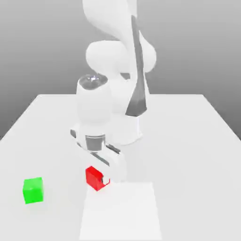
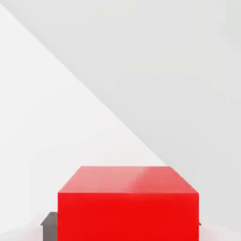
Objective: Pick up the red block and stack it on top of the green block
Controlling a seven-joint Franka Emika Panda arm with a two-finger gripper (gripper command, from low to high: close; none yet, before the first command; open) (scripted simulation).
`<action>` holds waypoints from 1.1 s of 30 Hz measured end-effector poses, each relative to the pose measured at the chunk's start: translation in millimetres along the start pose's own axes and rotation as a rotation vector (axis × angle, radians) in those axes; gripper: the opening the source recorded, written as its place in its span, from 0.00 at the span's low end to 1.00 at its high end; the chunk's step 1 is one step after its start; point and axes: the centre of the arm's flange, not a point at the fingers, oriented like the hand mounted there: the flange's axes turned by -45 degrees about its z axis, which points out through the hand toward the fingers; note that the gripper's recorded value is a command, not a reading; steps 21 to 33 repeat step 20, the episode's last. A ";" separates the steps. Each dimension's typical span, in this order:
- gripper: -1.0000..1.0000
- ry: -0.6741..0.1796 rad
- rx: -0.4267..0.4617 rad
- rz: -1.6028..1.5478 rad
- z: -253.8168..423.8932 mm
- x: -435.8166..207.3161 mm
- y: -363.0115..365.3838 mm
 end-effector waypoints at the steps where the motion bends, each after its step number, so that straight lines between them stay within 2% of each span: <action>1: 0.00 -0.001 0.001 0.009 -6.4 5.6 3.8; 12: 0.00 -0.001 0.003 0.200 -38.5 142.7 141.3; 16: 0.00 0.000 0.001 0.159 1.0 145.2 128.4; 17: 1.00 0.000 0.001 0.159 11.7 144.6 128.4; 33: 1.00 0.000 0.001 0.159 11.7 144.6 128.4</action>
